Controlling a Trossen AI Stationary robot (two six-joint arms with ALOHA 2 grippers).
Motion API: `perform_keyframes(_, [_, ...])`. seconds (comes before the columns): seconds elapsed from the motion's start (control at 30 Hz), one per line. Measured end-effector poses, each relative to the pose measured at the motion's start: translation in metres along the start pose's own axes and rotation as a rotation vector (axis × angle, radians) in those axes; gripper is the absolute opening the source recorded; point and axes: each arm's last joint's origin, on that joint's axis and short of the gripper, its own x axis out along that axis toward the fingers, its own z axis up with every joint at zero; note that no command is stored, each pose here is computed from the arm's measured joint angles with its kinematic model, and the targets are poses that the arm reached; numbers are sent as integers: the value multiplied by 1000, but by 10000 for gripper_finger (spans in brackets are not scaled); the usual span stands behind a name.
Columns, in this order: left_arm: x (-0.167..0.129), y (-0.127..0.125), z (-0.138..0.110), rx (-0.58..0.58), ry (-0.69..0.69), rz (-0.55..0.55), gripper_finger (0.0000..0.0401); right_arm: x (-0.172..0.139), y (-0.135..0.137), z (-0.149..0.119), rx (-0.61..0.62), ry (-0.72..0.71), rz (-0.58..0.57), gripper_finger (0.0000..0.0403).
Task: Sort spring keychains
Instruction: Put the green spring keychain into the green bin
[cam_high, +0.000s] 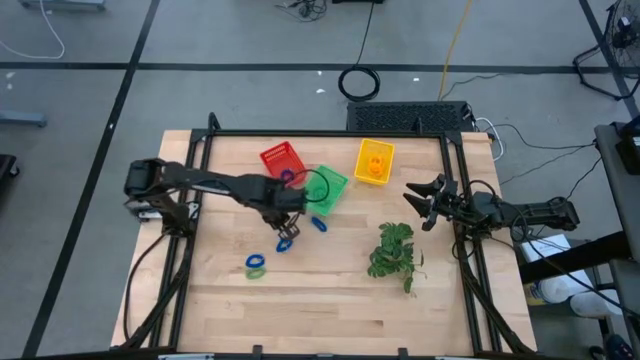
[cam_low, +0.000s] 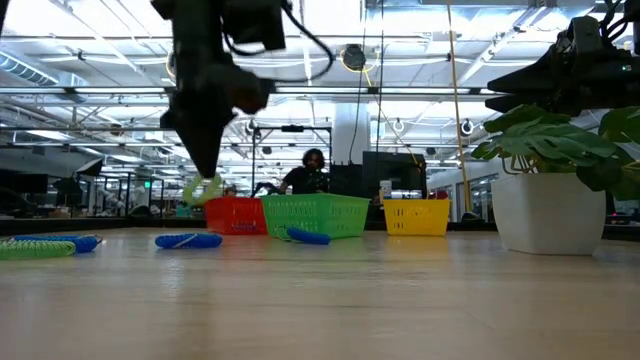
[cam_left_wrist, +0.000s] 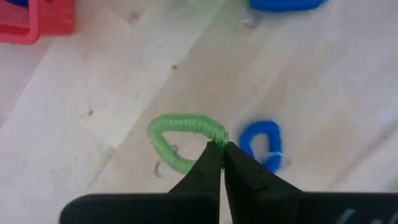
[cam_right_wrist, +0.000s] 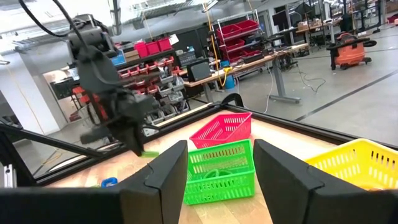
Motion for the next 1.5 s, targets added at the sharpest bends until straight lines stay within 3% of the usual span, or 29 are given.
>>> perform_keyframes(0.3, [-45, -16, -29, 93, 28, -36, 4, 0, 0, 0, 0, 0, 0, 171])
perform_keyframes(0.6, [-93, -37, -43, 192, 32, -51, 4, 0, 0, 0, 0, 0, -1, 171])
perform_keyframes(0.97, [-109, -55, -59, 228, 51, -136, 4, 0, 0, 0, 0, 0, 0, 171])
perform_keyframes(1.2, [-105, -52, -51, 234, 64, -124, 4, 0, 0, 0, 0, 0, 0, 171])
perform_keyframes(1.5, [-102, -47, -1, 279, 48, -110, 4, 0, 0, 0, 0, 0, -1, 171])
